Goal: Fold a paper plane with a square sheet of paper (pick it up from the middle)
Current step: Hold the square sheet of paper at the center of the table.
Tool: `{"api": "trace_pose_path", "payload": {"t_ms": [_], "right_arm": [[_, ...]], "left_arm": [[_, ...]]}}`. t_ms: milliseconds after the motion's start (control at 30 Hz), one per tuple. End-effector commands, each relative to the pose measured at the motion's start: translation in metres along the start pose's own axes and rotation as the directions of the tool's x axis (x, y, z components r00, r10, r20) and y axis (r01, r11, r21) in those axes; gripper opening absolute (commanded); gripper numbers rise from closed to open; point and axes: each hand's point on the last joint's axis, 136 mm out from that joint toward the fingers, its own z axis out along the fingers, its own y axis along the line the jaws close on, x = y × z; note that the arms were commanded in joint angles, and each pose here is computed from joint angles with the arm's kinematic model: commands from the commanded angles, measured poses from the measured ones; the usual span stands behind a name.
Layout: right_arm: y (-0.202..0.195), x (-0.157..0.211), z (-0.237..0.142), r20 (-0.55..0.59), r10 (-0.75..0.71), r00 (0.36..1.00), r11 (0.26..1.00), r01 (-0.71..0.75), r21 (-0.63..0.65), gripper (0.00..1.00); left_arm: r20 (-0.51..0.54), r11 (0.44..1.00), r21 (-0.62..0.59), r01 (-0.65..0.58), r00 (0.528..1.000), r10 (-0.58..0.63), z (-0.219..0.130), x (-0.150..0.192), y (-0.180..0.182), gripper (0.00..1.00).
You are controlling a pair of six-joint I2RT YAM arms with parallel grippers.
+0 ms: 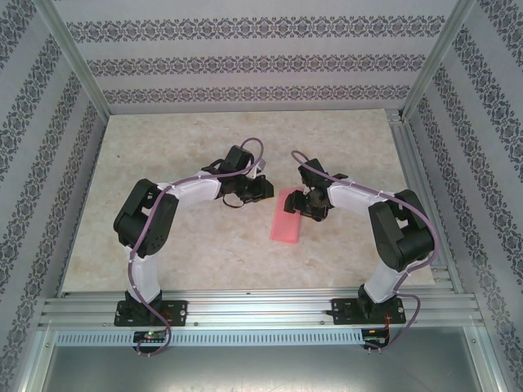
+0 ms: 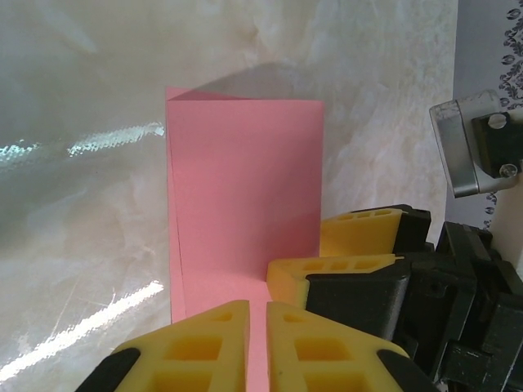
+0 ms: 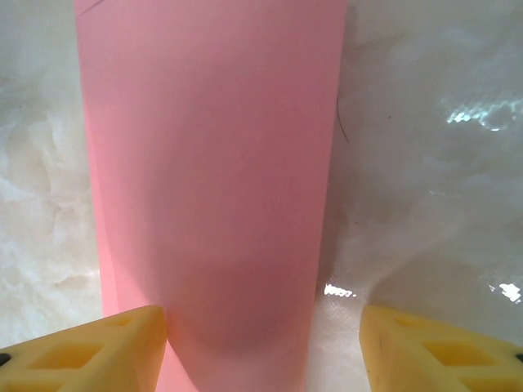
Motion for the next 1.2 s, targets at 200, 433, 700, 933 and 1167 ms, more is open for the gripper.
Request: {"api": "trace_pose_path", "payload": {"t_ms": [200, 433, 700, 933, 1167], "right_arm": [[0.005, -0.009, 0.006, 0.016, 0.034, 0.999, 0.999, -0.033, -0.034, 0.65], [0.007, -0.005, 0.012, -0.019, -0.006, 1.0, 0.999, 0.006, -0.035, 0.65], [0.012, -0.005, 0.005, -0.01, -0.039, 0.999, 0.998, 0.038, -0.04, 0.66], [0.014, -0.008, 0.009, -0.01, -0.021, 1.0, 0.998, 0.021, -0.053, 0.67], [0.013, -0.005, 0.009, -0.021, -0.041, 0.999, 0.998, 0.04, -0.048, 0.69]], "left_arm": [[-0.025, 1.0, 0.03, -0.001, 1.0, 0.002, 0.013, 0.002, -0.009, 0.15], [-0.036, 0.999, 0.033, 0.002, 0.999, 0.0, 0.017, 0.004, -0.008, 0.13], [-0.036, 0.999, 0.032, 0.005, 0.999, -0.004, 0.017, 0.004, -0.008, 0.13], [-0.043, 0.999, 0.035, 0.007, 0.999, -0.006, 0.02, 0.004, -0.009, 0.11], [-0.045, 0.999, 0.028, 0.023, 0.999, -0.022, 0.022, 0.006, -0.004, 0.1]]}}
